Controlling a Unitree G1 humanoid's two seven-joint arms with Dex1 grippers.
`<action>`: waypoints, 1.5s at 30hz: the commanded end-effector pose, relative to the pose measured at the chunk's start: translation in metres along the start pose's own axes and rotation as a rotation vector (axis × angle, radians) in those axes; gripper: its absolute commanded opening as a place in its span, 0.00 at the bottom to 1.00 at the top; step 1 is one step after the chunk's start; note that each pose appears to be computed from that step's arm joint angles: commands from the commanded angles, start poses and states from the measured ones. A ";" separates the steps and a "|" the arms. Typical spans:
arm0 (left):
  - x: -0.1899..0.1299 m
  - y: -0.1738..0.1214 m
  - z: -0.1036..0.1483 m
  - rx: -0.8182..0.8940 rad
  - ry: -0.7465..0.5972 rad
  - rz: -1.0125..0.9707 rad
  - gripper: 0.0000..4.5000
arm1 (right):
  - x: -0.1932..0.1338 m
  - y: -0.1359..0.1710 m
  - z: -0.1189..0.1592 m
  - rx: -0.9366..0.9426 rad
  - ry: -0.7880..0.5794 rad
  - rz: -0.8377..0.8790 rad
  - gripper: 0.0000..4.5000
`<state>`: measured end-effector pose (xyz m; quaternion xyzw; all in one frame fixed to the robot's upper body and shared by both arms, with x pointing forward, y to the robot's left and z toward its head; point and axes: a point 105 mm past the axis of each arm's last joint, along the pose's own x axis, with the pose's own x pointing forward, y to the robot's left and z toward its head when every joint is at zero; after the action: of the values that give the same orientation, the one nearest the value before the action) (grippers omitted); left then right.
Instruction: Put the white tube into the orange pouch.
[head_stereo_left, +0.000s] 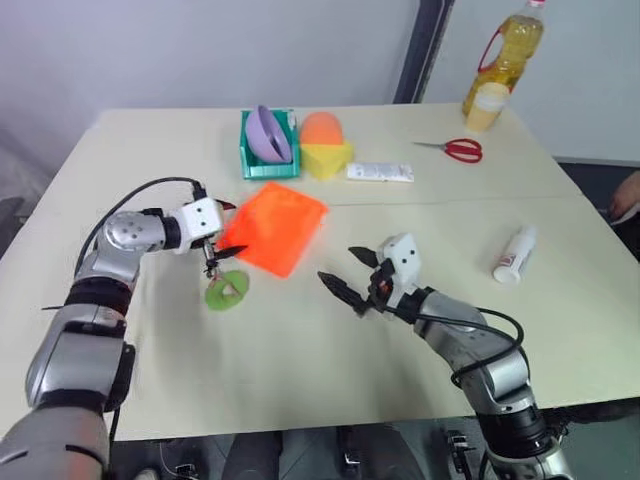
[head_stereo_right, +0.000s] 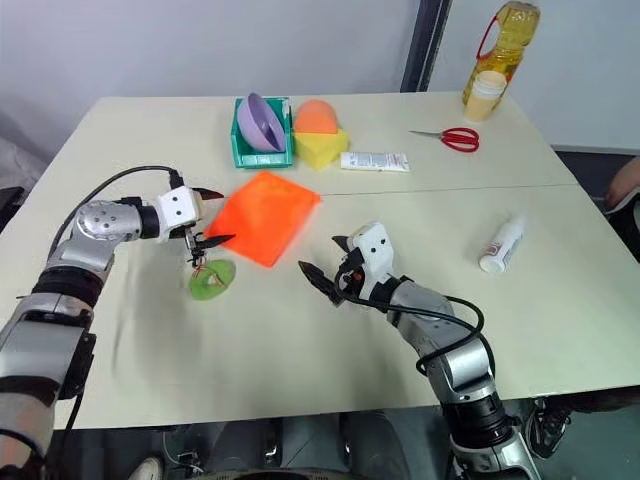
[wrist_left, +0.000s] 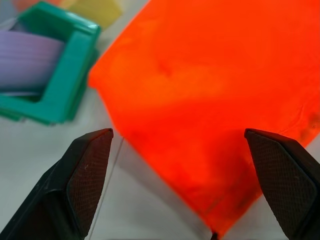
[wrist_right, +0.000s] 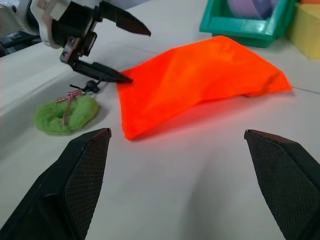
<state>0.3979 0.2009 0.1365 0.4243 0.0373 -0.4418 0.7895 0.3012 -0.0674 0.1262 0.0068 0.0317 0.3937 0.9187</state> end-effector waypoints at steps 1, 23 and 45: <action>-0.002 0.003 0.005 0.071 0.011 -0.057 1.00 | 0.000 0.002 0.012 -0.034 -0.051 -0.007 0.98; -0.003 0.004 0.014 0.063 -0.008 -0.154 1.00 | 0.002 0.005 0.005 -0.037 -0.041 0.003 0.98; 0.009 -0.023 0.037 0.058 -0.128 -0.289 1.00 | 0.003 0.006 0.002 -0.031 -0.038 0.003 0.98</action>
<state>0.3743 0.1663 0.1290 0.3964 0.0579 -0.5801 0.7092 0.3004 -0.0640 0.1224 0.0001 0.0246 0.3899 0.9205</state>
